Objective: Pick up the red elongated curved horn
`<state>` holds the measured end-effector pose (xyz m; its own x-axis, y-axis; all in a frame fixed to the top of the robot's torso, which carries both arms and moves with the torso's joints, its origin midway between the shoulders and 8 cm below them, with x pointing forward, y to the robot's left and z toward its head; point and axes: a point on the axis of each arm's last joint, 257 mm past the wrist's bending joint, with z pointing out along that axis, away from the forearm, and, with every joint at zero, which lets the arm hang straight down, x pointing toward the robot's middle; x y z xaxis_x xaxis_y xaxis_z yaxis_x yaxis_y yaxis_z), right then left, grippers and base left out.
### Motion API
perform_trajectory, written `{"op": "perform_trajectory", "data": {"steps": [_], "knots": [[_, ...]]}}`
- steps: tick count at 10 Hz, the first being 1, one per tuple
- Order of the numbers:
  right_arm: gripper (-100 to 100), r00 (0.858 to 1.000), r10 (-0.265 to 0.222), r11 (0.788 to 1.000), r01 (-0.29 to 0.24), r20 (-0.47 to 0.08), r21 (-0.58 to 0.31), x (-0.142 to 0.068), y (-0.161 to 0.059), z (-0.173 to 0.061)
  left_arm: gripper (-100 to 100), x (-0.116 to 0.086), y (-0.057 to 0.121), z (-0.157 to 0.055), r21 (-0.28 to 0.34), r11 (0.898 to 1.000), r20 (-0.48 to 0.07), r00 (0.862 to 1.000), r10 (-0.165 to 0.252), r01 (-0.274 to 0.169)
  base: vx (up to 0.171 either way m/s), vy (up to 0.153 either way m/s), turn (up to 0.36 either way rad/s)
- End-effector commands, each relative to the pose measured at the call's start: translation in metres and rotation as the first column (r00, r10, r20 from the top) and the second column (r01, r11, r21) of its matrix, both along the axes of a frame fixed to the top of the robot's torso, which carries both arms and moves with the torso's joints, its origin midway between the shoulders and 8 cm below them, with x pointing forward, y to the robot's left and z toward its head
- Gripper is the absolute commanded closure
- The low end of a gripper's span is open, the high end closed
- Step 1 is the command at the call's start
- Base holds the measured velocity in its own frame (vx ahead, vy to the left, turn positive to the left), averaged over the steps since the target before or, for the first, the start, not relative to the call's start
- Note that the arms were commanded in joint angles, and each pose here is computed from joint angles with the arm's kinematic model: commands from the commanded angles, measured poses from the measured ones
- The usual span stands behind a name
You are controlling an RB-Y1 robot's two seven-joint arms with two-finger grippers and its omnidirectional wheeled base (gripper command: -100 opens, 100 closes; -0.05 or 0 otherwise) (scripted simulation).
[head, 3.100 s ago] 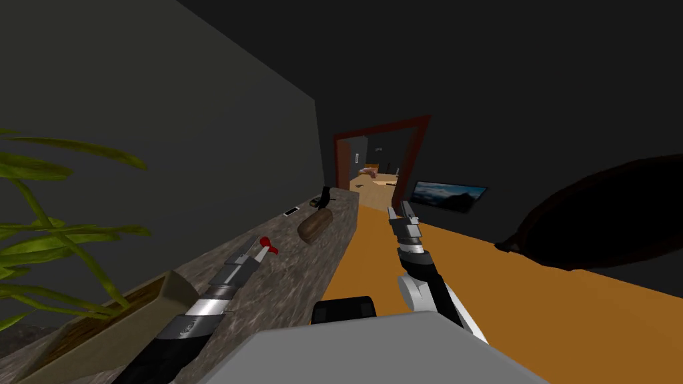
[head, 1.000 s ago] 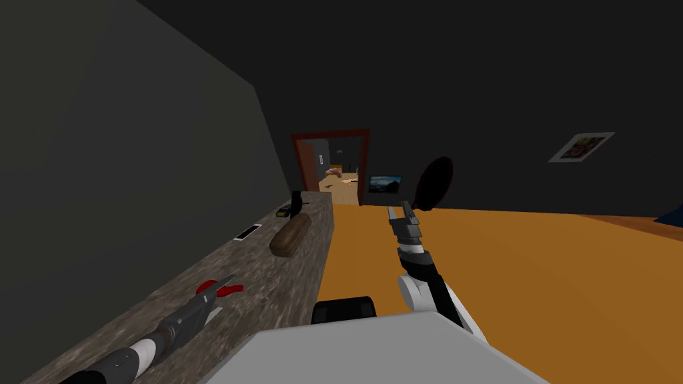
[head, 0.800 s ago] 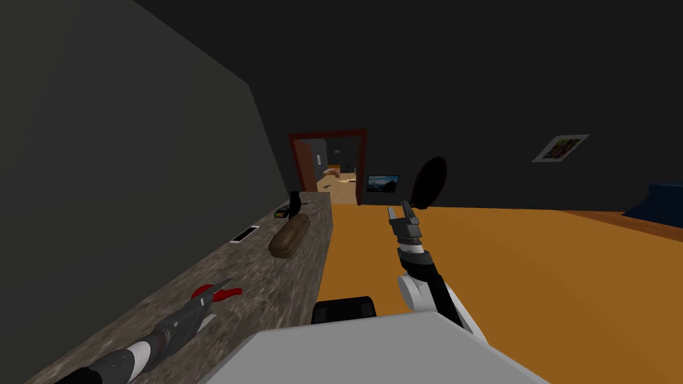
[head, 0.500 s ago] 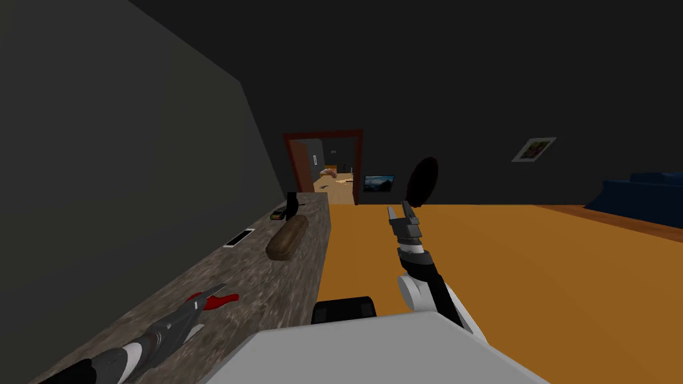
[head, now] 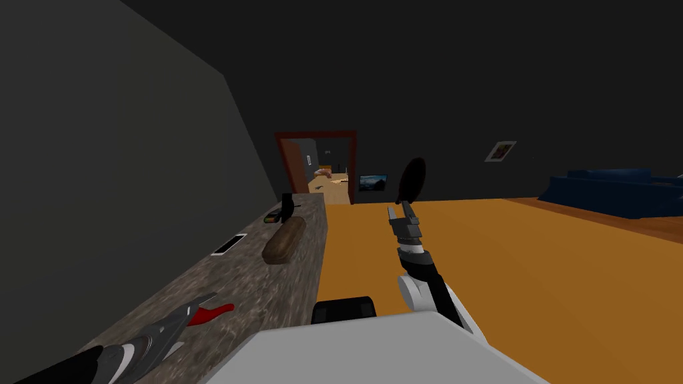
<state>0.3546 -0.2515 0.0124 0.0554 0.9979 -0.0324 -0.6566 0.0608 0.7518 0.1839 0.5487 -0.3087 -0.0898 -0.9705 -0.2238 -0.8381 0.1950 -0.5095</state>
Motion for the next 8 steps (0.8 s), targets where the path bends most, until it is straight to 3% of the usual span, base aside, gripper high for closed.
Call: {"op": "perform_trajectory", "data": {"steps": [1,2,3,4,5,8], "knots": [[0,1.0,0.0,1.0,0.0,0.0,0.0,0.0,0.0,0.0,-100,-0.005,0.006,-0.003,0.009,1.0,-0.037,0.999,0.008,-0.008,-0.013,0.027,-0.084],[0,1.0,0.0,1.0,0.0,0.0,0.0,0.0,0.0,0.0,-100,-0.011,0.01,-0.005,0.015,1.0,-0.068,0.998,0.015,-0.014,-0.027,0.027,-0.098],[0,1.0,0.0,1.0,0.0,0.0,0.0,0.0,0.0,0.0,-100,-0.007,0.007,-0.004,0.011,1.0,-0.048,0.999,0.01,-0.009,-0.014,0.014,-0.023],[0,1.0,0.0,1.0,0.0,0.0,0.0,0.0,0.0,0.0,0,-0.008,0.008,-0.005,0.012,1.0,-0.052,0.999,0.011,-0.011,0.0,0.0,0.0],[0,1.0,0.0,1.0,0.0,0.0,0.0,0.0,0.0,0.0,-100,-0.016,0.012,-0.011,0.014,1.0,-0.049,0.998,0.024,-0.024,0.02,0.005,-0.098],[0,1.0,0.0,1.0,0.0,0.0,0.0,0.0,0.0,0.0,-100,-0.029,0.016,-0.023,0.014,0.999,-0.047,0.998,0.042,-0.041,0.041,0.003,-0.072]]}}
